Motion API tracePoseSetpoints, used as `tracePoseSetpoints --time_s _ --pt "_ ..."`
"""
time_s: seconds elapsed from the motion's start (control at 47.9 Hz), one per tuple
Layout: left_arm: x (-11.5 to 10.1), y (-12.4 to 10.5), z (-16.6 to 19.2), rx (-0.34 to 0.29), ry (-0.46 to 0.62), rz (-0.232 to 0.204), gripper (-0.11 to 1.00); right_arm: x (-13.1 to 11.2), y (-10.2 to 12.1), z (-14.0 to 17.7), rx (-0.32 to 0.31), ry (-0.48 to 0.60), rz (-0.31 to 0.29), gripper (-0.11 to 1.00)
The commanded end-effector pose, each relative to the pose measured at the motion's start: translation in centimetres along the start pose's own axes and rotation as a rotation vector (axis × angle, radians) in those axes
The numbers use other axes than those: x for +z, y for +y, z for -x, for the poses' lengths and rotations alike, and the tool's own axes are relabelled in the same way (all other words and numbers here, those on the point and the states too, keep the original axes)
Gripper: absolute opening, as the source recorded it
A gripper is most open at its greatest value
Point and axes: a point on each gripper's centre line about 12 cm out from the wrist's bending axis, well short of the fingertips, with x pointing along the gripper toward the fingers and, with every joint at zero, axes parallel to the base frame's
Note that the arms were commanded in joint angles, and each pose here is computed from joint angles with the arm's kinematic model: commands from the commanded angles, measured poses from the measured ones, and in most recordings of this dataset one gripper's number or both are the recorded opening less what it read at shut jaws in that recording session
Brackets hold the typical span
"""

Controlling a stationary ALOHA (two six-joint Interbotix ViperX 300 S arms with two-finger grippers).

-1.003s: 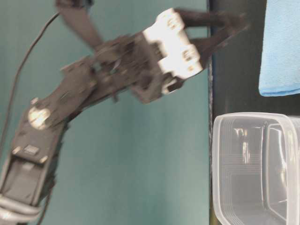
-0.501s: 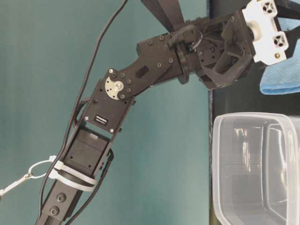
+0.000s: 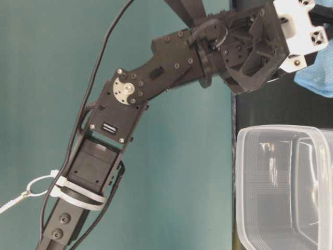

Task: Place the blue towel into the container with the left arm.
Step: 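Close the left gripper on the blue towel, then lift the towel and carry it left over the clear container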

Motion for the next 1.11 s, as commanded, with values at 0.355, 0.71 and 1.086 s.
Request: tracePoseSetpoints --time_s 0.355,0.71,1.086 --pt "4.8 3.1 17.3 0.037 -0.203 0.008 0.06 0.4 0.0 0.0 -0.003 -0.016 -0.003 0.73" --pt "-3.4 2.2 21.0 0.025 0.049 -0.007 0.06 0.4 0.0 -0.1 -0.003 -0.028 -0.003 0.73" --pt "-9.3 2.8 20.4 0.031 0.029 0.008 0.06 0.2 -0.1 -0.1 -0.003 -0.029 -0.003 0.73"
